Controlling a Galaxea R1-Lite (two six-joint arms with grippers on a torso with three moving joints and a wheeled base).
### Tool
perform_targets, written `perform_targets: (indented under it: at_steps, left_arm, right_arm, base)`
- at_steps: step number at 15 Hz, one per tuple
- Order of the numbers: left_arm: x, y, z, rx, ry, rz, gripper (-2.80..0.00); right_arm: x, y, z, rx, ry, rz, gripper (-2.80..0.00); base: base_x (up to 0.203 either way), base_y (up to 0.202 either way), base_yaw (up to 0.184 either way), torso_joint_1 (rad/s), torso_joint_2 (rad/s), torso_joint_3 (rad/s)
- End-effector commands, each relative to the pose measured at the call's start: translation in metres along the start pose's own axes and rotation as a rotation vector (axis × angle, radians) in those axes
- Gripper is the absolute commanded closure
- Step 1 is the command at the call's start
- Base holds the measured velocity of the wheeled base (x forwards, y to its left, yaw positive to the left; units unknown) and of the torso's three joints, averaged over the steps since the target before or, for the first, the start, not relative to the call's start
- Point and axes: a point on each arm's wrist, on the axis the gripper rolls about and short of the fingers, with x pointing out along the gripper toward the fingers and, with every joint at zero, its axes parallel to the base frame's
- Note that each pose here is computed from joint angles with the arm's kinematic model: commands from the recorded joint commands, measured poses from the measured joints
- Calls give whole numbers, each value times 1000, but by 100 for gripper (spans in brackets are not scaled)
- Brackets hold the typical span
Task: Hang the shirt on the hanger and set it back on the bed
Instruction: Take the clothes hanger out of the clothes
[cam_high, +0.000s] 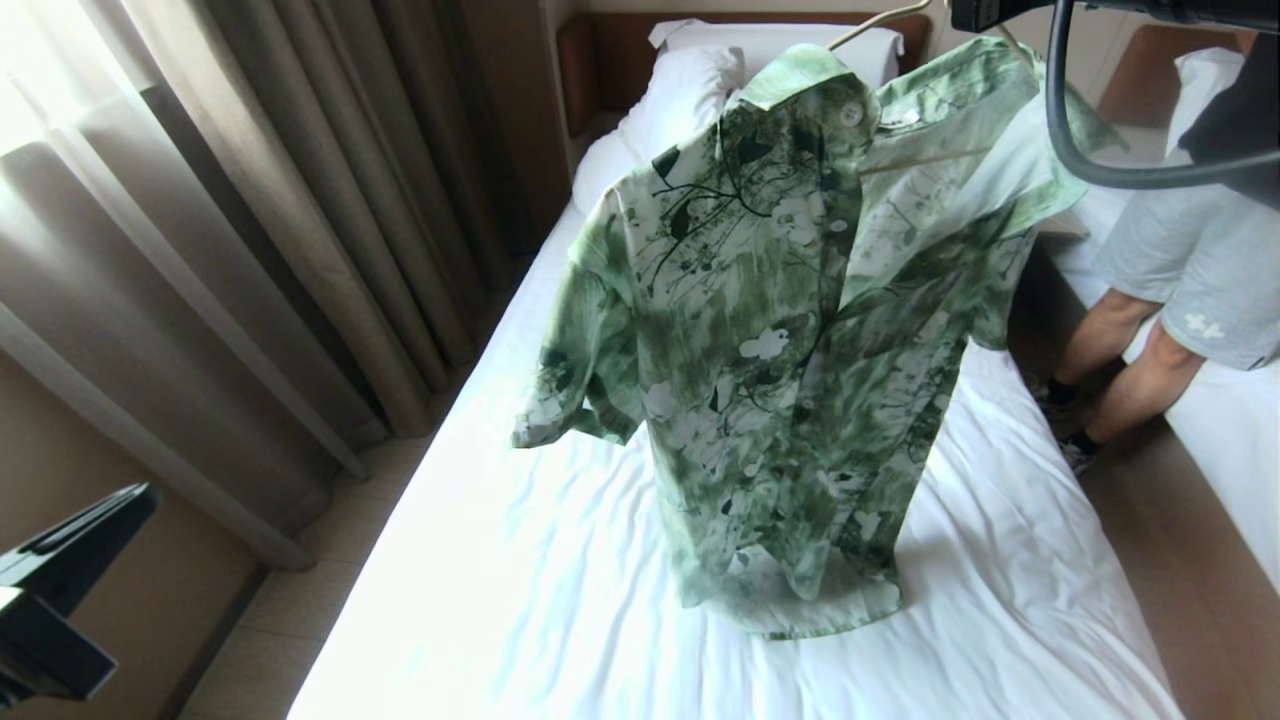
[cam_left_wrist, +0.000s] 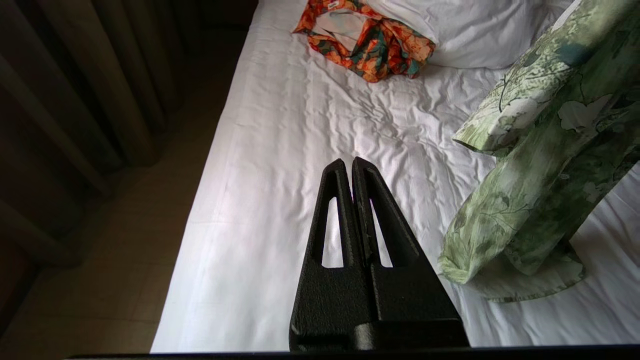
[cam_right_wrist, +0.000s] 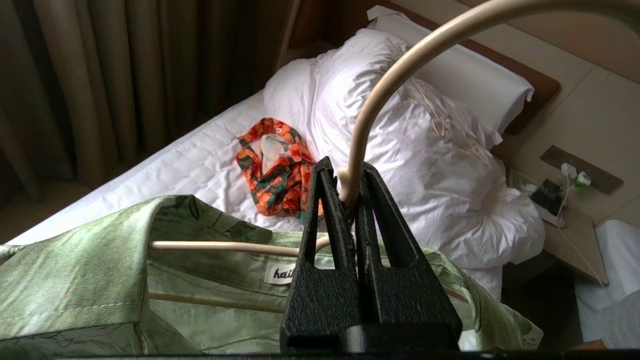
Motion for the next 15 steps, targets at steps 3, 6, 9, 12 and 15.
perform_targets:
  at_steps: [3,6,9,12,15]
  left_arm:
    - [-1,0,1,-4,-12,1,0]
    - [-1,0,3,-11,-18,2,0]
    - [-1,0,3,-10,-20,3,0]
    - [-1,0,6,-14,-26,-4,0]
    - [13,-7,26,-77,-30,-83,0]
  right_arm:
    - [0,0,0,-7,0,-2,0]
    - [-1,0,1,-6,-4,-2,0]
    - [-1,0,1,-17,-4,-2,0]
    - [-1,0,1,-19,2,2,0]
    - [-2,0,-1,-25,19,11,0]
  base:
    - [0,0,0,0,0,0]
    - [0,0,0,0,0,0]
    - [0,0,0,0,0,0]
    - [0,0,0,0,0,0]
    - [0,0,0,0,0,0]
